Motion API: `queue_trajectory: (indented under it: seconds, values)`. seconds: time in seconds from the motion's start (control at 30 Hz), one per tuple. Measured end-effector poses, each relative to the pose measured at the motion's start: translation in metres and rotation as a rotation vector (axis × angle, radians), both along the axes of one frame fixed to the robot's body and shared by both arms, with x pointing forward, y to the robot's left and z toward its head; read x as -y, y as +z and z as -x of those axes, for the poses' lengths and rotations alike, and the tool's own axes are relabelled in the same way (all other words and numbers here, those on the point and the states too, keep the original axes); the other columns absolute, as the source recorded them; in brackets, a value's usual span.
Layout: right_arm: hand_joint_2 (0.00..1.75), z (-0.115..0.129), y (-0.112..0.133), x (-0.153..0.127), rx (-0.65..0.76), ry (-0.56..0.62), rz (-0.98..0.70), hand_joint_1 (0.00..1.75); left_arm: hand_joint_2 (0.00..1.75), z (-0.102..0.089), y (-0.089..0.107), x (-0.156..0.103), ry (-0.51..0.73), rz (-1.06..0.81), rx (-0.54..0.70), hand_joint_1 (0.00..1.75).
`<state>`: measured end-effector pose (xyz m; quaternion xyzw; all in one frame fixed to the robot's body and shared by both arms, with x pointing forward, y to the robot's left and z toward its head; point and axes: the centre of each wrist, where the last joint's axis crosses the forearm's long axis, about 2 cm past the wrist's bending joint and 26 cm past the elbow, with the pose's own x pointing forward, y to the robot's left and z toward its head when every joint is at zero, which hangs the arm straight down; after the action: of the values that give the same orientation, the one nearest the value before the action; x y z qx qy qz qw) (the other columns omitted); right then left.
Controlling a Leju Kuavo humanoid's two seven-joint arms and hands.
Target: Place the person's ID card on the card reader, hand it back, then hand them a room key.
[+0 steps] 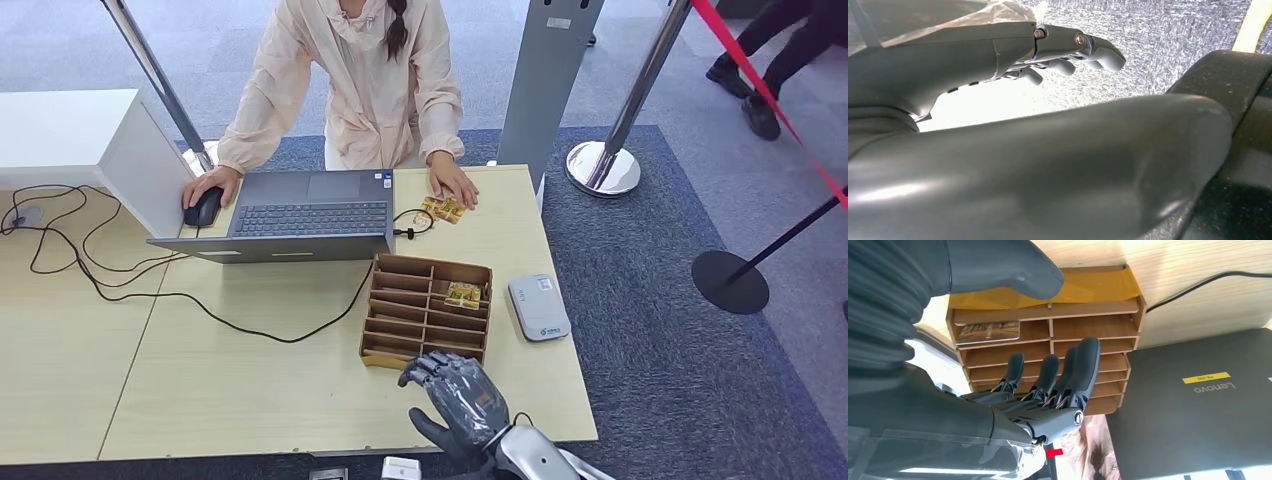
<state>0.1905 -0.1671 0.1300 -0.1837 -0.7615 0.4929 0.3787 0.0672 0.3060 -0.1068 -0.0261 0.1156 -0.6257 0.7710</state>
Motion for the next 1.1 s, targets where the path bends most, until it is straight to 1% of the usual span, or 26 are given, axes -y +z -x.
queue_trajectory:
  seconds: [0.53,0.6,0.8,0.97,1.03,1.1]
  values:
    - [1.75,0.000,-0.005,-0.012,0.043,-0.014,-0.041,1.10,0.00,0.000,0.000,-0.001,0.000,-0.002,-0.002,0.00]
    - [1.75,0.000,-0.005,-0.013,0.045,-0.021,-0.043,1.08,0.00,0.000,0.000,-0.001,0.000,-0.002,-0.002,0.00]
    - [1.75,0.000,-0.007,-0.014,0.044,-0.034,-0.045,0.95,0.00,0.000,0.000,-0.001,0.000,-0.004,-0.002,0.00]
    - [1.75,-0.001,-0.009,-0.013,0.034,-0.050,-0.036,0.74,0.00,0.000,0.000,-0.001,-0.001,-0.006,-0.002,0.00]
    - [1.75,-0.002,-0.010,-0.014,0.031,-0.056,-0.033,0.70,0.00,0.000,0.000,-0.001,-0.001,-0.007,-0.002,0.00]
    - [1.75,-0.002,-0.010,-0.014,0.029,-0.062,-0.029,0.70,0.00,0.000,0.000,-0.001,-0.001,-0.009,-0.002,0.00]
